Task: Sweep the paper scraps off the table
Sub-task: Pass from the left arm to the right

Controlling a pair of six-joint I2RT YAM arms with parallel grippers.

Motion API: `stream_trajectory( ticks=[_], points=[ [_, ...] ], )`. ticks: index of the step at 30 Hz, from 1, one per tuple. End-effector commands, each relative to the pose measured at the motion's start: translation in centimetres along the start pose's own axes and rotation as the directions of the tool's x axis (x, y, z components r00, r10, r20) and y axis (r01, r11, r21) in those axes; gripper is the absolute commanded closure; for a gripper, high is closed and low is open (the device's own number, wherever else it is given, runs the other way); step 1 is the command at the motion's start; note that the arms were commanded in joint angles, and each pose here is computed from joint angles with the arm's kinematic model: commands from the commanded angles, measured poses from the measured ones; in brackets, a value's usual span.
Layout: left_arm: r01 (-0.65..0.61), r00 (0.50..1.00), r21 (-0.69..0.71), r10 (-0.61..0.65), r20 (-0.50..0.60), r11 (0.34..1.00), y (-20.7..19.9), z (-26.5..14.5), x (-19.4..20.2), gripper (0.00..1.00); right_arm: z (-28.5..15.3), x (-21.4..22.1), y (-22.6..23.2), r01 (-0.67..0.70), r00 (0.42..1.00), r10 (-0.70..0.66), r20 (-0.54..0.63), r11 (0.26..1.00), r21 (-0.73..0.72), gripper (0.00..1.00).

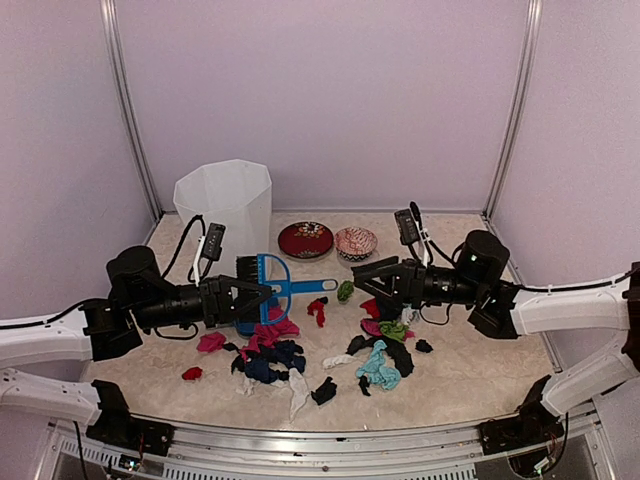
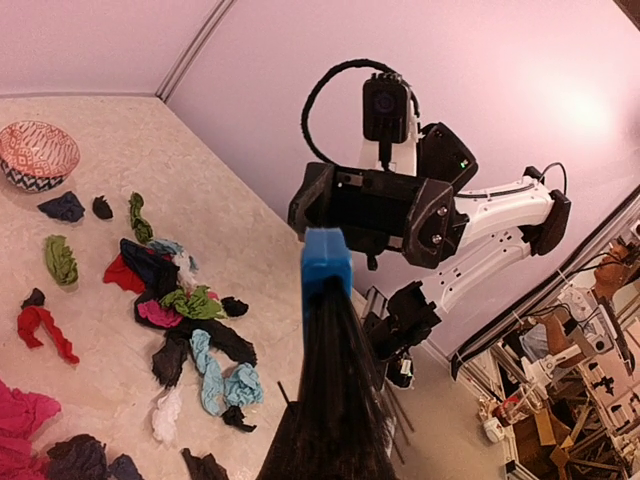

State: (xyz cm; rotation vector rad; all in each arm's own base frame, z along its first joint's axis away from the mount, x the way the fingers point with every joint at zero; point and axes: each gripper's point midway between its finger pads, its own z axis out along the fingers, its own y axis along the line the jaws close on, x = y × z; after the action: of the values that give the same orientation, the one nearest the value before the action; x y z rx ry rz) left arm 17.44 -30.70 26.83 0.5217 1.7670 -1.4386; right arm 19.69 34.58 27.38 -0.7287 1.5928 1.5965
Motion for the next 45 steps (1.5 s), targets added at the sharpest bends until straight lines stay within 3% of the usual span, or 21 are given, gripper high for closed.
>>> stream_trajectory(
  ticks=[1,16,32,45],
  points=[
    [-0.049,0.996,0.116,0.04,0.078,0.992,-2.8,-0.2,-1.8,1.0,1.7,-2.1,3.4,-0.004,0.998,0.016,0.06,0.98,-0.198,0.28],
    [-0.1,0.989,0.138,0.083,0.119,0.985,-3.9,-0.4,-2.7,1.0,6.0,-2.0,5.5,-0.012,1.0,0.012,-0.003,0.941,-0.337,0.38],
    [-0.126,0.985,0.125,0.108,0.135,0.984,-3.9,-0.5,-3.1,1.0,6.7,-1.6,5.7,-0.034,0.999,0.026,-0.028,0.939,-0.344,0.66],
    [-0.142,0.981,0.122,0.123,0.149,0.982,-4.2,-0.9,-3.4,1.0,6.9,-1.0,5.6,-0.064,0.998,0.053,-0.041,0.933,-0.354,0.72]
  ],
)
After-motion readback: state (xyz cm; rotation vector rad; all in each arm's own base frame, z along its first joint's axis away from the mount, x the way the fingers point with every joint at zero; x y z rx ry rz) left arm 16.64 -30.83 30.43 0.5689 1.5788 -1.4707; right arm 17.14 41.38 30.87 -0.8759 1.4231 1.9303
